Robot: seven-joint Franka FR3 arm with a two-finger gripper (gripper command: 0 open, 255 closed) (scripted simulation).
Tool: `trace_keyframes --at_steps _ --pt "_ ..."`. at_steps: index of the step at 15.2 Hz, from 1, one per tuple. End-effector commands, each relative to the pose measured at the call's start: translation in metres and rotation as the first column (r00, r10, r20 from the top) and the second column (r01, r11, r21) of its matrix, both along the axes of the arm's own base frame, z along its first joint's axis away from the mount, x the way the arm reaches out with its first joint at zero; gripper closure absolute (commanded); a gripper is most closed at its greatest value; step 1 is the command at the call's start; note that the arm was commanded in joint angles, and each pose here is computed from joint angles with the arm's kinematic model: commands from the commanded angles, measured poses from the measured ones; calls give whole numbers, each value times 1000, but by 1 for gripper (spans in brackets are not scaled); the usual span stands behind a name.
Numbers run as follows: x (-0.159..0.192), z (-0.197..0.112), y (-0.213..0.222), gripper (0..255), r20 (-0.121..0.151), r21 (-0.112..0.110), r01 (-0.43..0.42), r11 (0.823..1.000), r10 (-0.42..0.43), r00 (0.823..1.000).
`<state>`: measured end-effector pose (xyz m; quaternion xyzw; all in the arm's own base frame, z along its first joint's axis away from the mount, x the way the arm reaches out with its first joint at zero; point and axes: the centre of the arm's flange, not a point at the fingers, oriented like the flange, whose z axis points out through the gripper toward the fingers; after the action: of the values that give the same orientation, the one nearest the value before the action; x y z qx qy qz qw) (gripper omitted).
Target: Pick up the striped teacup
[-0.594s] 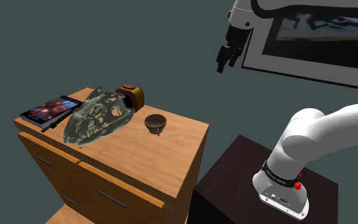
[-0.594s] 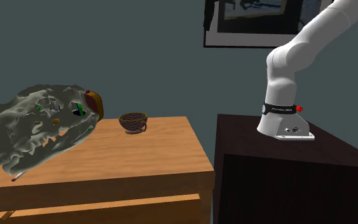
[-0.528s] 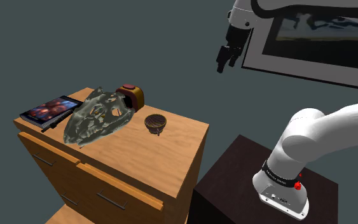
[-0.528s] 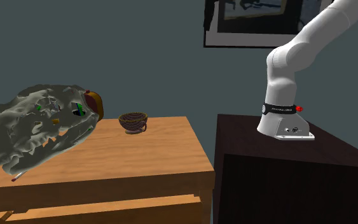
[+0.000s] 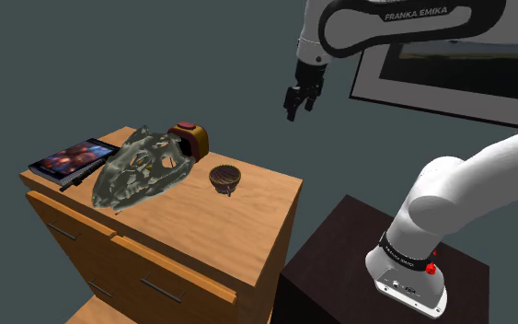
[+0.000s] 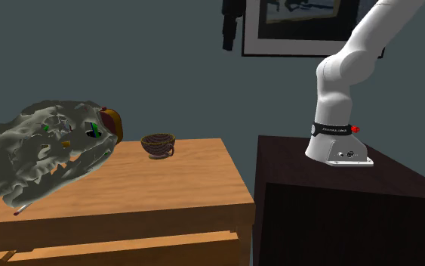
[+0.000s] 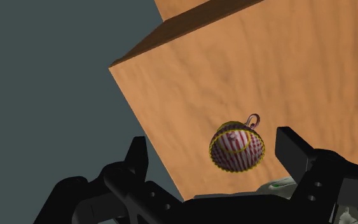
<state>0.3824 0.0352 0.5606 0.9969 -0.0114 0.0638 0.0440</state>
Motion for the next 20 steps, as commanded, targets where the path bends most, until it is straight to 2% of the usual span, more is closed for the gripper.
trace_keyframes --at_steps 1,20 --pt "20 -20 12 0 -6 -7 -2 1000 2 1000" --pt "191 -197 101 0 -72 -76 -17 997 11 997"
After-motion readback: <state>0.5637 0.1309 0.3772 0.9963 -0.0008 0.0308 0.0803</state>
